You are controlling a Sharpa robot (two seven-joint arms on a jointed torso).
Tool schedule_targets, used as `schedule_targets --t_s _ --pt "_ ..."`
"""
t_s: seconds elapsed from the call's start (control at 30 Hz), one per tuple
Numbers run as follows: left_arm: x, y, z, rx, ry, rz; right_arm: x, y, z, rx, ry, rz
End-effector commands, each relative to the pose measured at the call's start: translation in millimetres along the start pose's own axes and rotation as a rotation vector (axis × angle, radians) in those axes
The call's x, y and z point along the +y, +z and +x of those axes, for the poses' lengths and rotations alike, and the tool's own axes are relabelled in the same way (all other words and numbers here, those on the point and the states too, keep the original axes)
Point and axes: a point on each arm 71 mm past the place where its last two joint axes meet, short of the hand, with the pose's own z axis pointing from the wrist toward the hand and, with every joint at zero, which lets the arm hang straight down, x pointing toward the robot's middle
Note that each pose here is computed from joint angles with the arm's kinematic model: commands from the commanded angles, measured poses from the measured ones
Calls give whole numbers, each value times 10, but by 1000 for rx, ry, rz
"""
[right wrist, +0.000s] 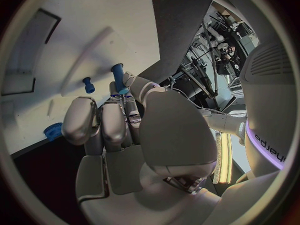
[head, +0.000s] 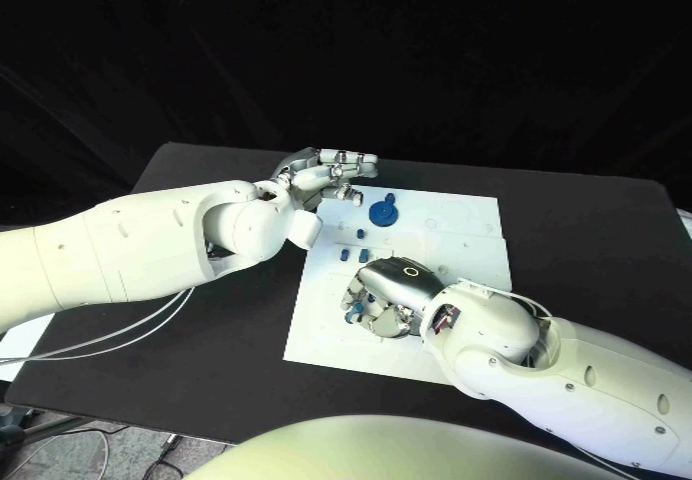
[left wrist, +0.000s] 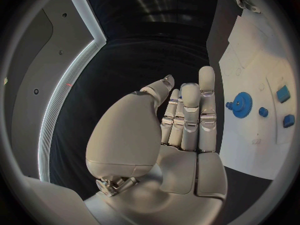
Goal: Assemble the parts on the task board
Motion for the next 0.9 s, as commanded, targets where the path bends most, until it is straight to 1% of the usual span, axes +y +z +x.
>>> schedule_targets --t_s 0.03,0.43,0.67,0.9 --pt "-9 3 26 22 -3 7 -9 3 34 27 -25 8" --pt "-7 8 28 22 -3 7 23 22 64 47 -40 4" --pt "-7 9 30 23 -3 7 16 41 109 62 -61 18" --pt "-8 5 25 21 -3 6 1 44 124 51 -61 23"
